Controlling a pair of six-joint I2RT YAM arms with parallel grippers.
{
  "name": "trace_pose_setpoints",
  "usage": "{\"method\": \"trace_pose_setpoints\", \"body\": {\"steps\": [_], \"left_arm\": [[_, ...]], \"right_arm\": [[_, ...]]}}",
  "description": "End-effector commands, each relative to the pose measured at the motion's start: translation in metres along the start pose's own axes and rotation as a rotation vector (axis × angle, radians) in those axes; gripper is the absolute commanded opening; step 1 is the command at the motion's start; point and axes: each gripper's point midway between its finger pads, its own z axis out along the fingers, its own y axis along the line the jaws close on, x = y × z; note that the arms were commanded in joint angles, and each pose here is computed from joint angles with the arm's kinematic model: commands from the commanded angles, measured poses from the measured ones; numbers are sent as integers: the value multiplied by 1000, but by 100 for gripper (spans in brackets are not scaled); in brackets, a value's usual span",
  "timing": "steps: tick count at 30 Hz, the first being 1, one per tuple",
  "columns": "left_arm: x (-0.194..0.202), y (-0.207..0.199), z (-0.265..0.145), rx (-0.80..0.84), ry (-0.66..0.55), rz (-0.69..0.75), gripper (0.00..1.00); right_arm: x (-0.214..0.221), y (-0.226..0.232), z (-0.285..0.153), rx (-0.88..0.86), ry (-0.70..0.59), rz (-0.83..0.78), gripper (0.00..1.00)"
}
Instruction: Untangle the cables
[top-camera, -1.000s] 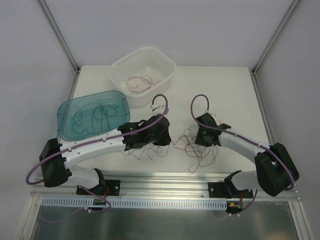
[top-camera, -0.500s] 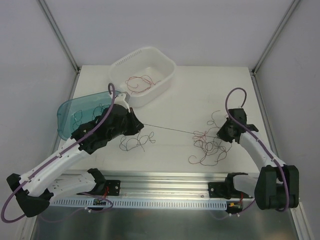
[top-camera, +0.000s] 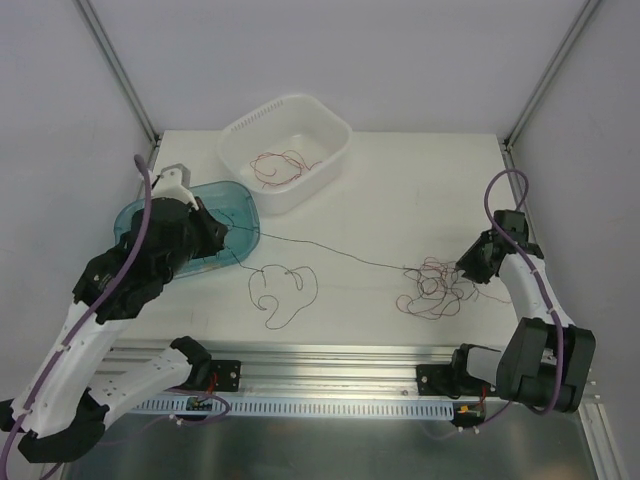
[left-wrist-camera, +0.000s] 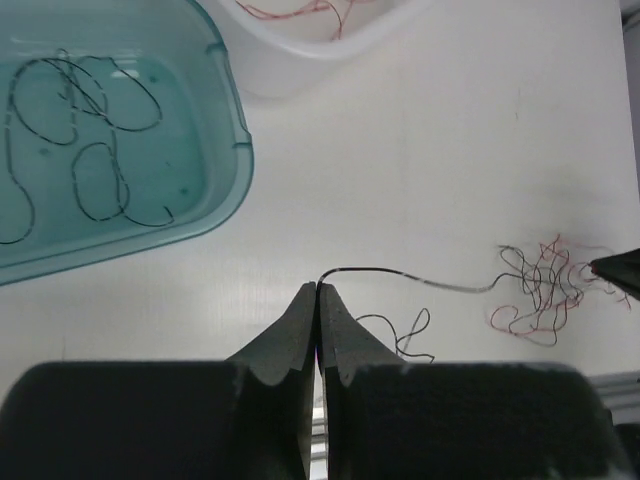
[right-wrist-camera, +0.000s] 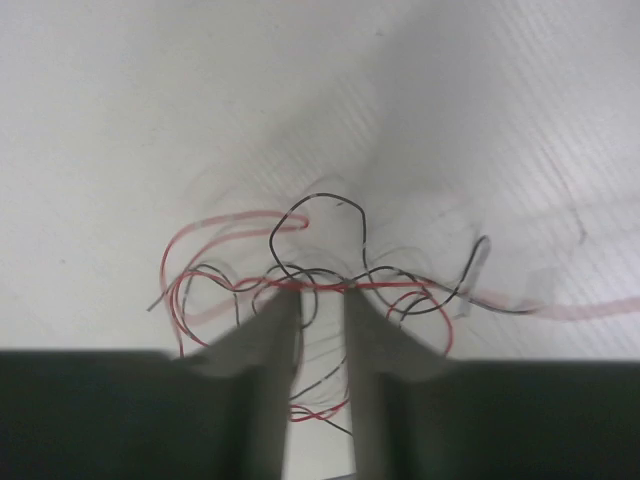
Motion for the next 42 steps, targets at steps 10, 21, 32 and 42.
{"method": "trace_pose_setpoints", "body": {"steps": [10,21,32,42], "left_arm": [[16,7,2,15,36,38,0],[68,28,31,-56,176,59,0],[147,36,67,-35,395,107,68],[142,-103,73,433,327,464,93]], "right_arm": [[-3,1,-29,23,-104,-204,68],[56,68,-36,-208,-12,-446,74],[81,70,-22,-144,2,-503,74],[58,69,-52,-140,-126,-439,75]]}}
